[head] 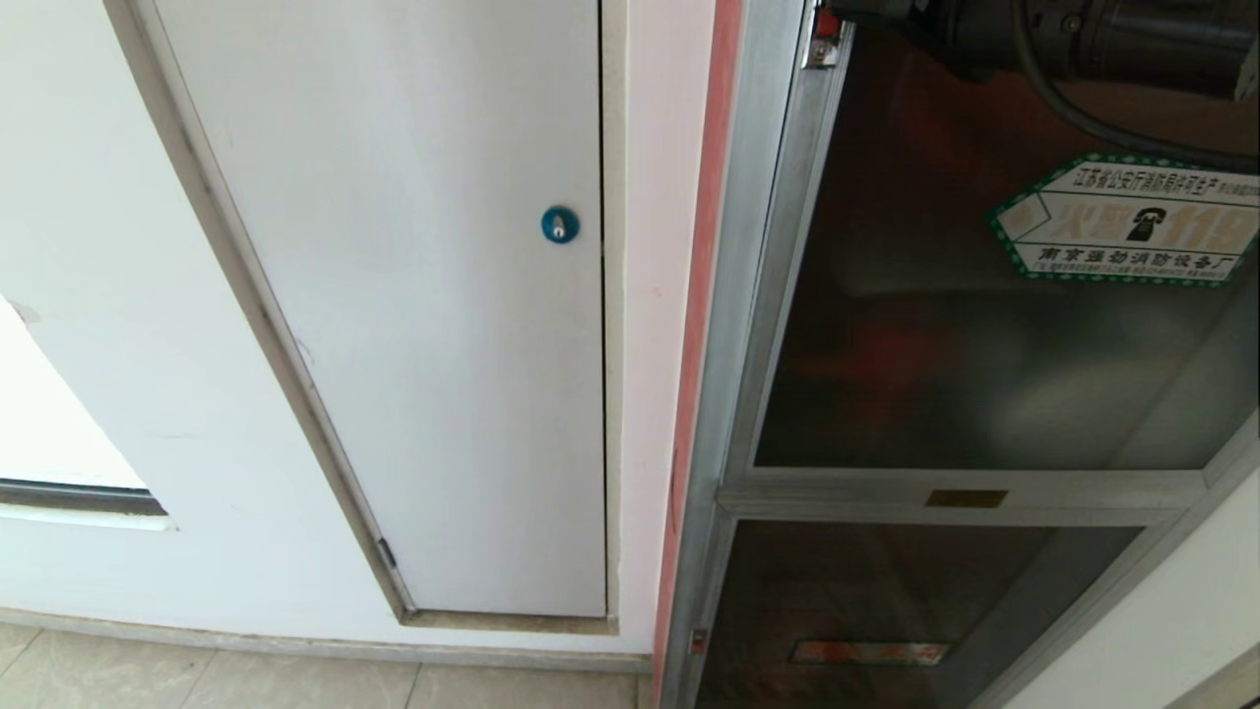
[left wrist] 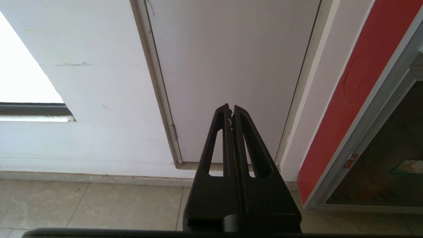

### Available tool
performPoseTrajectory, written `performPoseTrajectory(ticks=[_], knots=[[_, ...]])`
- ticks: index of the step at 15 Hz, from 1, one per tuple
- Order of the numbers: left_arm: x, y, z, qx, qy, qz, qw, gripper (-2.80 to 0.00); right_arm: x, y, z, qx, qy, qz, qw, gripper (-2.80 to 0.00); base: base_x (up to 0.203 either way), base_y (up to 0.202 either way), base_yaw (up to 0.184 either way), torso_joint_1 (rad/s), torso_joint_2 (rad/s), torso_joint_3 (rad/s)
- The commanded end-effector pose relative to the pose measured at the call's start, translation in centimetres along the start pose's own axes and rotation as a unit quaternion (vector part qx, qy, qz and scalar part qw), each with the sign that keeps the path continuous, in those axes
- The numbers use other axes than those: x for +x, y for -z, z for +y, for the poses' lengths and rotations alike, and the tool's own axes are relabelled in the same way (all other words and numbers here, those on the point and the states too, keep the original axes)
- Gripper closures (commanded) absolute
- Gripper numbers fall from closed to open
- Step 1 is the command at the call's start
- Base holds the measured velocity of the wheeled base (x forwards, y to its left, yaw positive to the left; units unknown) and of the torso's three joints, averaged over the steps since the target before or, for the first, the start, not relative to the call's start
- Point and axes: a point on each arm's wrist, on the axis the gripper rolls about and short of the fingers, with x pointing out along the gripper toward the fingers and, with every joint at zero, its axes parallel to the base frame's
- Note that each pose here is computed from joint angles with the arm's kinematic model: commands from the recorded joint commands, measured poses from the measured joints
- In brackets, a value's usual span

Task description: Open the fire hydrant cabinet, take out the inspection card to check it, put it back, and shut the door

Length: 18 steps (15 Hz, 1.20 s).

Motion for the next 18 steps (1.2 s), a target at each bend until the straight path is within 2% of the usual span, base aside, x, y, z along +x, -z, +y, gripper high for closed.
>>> performPoseTrajectory(ticks=[1, 11, 18], knots=[[0.09, 0.38, 0.00, 0.000, 0.000, 0.007, 1.0000, 0.00, 0.14, 0.15, -0.01, 0.001, 0.002, 0.002, 1.000, 0.00, 0.000, 0.000, 0.000, 0.000, 0.00, 0.000], [0.09, 0.38, 0.00, 0.000, 0.000, 0.007, 1.0000, 0.00, 0.62, 0.71, 0.25, -0.008, 0.030, 0.000, 1.000, 0.00, 0.000, 0.000, 0.000, 0.000, 0.00, 0.000], [0.09, 0.38, 0.00, 0.000, 0.000, 0.007, 1.0000, 0.00, 0.72, 0.78, 0.22, -0.011, 0.031, 0.000, 0.999, 0.00, 0.000, 0.000, 0.000, 0.000, 0.00, 0.000]])
